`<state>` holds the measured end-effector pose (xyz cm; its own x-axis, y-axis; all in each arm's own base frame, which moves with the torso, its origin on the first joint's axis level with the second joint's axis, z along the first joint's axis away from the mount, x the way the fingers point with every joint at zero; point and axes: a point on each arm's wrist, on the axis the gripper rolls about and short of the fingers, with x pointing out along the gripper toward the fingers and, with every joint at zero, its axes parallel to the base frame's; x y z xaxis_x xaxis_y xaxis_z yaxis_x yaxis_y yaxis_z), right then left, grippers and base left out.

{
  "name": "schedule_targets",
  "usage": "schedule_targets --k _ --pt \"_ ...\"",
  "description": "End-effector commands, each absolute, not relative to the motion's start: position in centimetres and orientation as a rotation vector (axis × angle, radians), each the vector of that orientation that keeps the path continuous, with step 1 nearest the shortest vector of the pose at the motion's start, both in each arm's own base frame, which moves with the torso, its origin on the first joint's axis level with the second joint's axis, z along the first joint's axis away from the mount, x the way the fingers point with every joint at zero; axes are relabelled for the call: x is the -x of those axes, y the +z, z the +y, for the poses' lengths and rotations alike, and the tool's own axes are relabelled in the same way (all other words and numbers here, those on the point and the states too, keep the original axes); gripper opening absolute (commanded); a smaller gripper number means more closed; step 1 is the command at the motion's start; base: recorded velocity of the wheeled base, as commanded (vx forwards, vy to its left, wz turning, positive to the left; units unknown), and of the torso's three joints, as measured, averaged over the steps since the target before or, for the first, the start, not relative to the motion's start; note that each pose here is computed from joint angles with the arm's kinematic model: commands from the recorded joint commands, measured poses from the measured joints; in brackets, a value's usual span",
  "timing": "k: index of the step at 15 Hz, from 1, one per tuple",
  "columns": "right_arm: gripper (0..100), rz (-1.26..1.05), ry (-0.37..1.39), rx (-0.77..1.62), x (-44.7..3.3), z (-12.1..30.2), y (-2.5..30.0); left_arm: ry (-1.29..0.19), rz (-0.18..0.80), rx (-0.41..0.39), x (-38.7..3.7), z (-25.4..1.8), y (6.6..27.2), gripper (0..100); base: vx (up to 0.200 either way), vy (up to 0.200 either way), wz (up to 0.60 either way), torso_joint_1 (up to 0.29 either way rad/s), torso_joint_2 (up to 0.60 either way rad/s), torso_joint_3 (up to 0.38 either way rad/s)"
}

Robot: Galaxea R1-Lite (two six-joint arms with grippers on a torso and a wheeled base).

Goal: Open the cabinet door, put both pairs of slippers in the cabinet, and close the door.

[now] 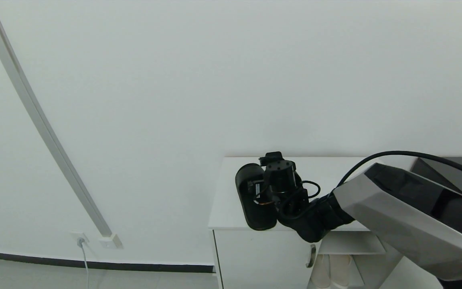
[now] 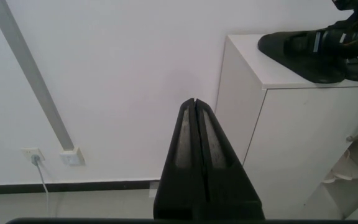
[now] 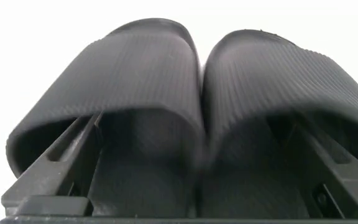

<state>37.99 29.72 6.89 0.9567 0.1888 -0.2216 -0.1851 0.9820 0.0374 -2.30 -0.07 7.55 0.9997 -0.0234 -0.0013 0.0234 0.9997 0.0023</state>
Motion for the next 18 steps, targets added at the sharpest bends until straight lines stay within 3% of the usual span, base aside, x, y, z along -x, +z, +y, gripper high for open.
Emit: schedule_targets --k 1,3,4,13,18 --pt "100 0.236 0.182 -0.011 -38.6 29.8 6.0 -0.023 0.003 -0.003 2.3 -0.1 7.5 0 0.0 0.0 0.0 0.0 0.0 0.0" --pt "100 0.235 0.182 -0.012 -38.6 29.8 6.1 -0.023 0.003 -0.003 2.3 -0.1 7.5 0 0.0 0.0 0.0 0.0 0.0 0.0" --pt "0 0.235 0.182 -0.012 -38.6 29.8 6.1 -0.023 0.001 -0.003 2.3 -0.1 7.6 0 0.0 0.0 0.0 0.0 0.0 0.0" --pt "0 0.239 0.18 -0.01 -37.8 29.0 7.1 -0.023 0.003 -0.003 2.3 -0.1 7.5 0 0.0 0.0 0.0 0.0 0.0 0.0" --pt "0 0.221 0.186 -0.019 -33.8 26.0 12.3 -0.023 0.001 -0.003 2.3 -0.1 7.6 0 0.0 0.0 0.0 0.0 0.0 0.0"
